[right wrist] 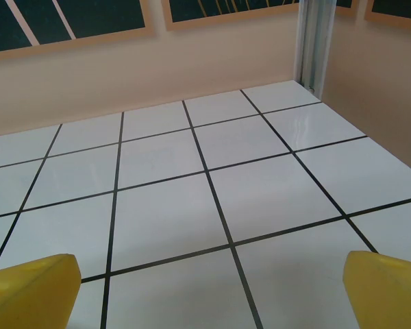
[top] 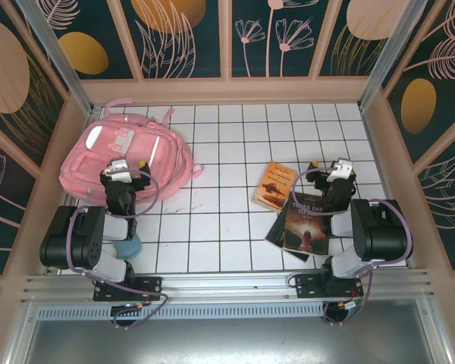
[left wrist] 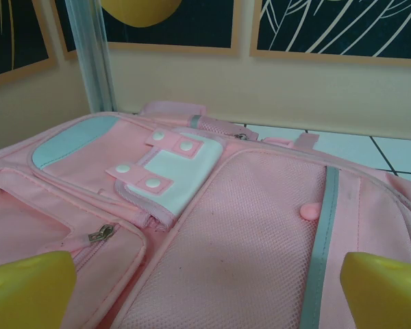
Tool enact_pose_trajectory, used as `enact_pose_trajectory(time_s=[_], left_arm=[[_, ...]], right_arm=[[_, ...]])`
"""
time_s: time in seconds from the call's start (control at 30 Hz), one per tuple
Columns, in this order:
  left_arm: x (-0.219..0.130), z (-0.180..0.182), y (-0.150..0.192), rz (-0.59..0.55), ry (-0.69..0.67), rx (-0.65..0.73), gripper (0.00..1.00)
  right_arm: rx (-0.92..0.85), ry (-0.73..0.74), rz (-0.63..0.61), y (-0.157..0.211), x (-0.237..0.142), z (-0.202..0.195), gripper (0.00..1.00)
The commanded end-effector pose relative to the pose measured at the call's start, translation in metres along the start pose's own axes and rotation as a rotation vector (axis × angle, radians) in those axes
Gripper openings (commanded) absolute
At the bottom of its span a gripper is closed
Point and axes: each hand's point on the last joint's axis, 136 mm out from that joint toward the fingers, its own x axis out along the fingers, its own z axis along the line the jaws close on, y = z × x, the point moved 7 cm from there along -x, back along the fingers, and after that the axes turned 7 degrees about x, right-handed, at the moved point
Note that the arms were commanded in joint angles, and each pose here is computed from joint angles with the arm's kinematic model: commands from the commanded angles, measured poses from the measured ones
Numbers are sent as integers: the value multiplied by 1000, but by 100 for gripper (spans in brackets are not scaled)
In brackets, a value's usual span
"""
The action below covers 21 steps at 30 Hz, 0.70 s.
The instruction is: Pack books, pencil case, and school supplies into a backpack
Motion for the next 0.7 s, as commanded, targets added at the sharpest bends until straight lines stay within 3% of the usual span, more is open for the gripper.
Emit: enact_pose_trajectory(time_s=[0.0, 0.67], left_arm=[[1, 1, -6, -29, -6, -18, 99], [0, 2, -6, -32, -10, -17, 99]], right_arm=[[14, -11, -34, -5, 0, 3, 99], [18, -26, -33, -5, 0, 2, 99]])
